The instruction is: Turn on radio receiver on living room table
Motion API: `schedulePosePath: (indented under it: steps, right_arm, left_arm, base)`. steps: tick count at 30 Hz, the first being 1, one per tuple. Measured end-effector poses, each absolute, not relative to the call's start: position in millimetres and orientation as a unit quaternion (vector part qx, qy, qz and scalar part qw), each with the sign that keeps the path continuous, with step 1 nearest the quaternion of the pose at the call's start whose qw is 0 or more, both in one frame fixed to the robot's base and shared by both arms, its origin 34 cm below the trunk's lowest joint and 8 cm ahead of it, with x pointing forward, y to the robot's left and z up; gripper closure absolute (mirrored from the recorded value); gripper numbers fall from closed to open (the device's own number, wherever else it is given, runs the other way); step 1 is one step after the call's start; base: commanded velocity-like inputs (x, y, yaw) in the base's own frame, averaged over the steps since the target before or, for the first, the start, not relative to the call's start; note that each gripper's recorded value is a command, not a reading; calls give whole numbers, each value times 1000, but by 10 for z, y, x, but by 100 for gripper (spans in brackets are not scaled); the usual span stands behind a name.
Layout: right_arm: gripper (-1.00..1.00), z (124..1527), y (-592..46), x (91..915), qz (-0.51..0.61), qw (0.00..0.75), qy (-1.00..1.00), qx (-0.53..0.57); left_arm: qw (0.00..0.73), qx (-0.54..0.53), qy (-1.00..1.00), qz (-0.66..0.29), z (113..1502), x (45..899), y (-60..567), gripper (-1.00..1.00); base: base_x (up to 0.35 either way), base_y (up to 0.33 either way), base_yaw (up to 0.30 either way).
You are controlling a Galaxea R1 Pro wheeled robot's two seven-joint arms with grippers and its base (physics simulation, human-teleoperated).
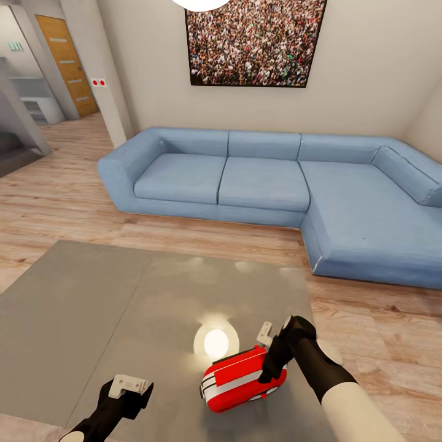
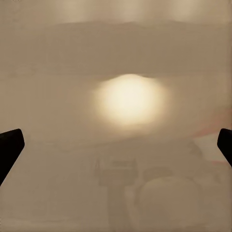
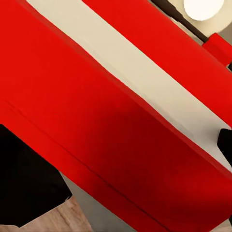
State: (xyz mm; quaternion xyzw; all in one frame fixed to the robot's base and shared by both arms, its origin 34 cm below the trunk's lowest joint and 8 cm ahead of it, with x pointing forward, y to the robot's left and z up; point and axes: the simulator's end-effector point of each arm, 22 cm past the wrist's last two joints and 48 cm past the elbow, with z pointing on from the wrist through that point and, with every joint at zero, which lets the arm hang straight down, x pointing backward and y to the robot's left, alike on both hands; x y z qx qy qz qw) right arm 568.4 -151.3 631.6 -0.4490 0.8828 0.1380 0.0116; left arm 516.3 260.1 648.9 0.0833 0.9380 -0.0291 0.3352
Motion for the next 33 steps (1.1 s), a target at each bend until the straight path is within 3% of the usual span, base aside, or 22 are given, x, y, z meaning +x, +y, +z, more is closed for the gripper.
schedulePosePath:
  steps: [1, 2, 24, 33]
  right_arm:
    - [-100, 6316, -1512, 5684, 138, 12, 883, -449]
    - [100, 6315, -1512, 5682, 138, 11, 883, -449]
    - [100, 6372, -1359, 5748, 144, 22, 880, -453]
    - [100, 7092, -1129, 6245, 165, 113, 864, -461]
  left_arm:
    - [335, 83, 938, -29, 6489, 5163, 2601, -100]
    - [335, 83, 938, -29, 6489, 5163, 2601, -100]
    - [335, 83, 938, -29, 6489, 5163, 2601, -100]
    - [335, 83, 938, -29, 6490, 5163, 2598, -100]
  base:
    - [0, 0, 0]
    - [0, 0, 0]
    - [0, 0, 0]
    - [0, 0, 0]
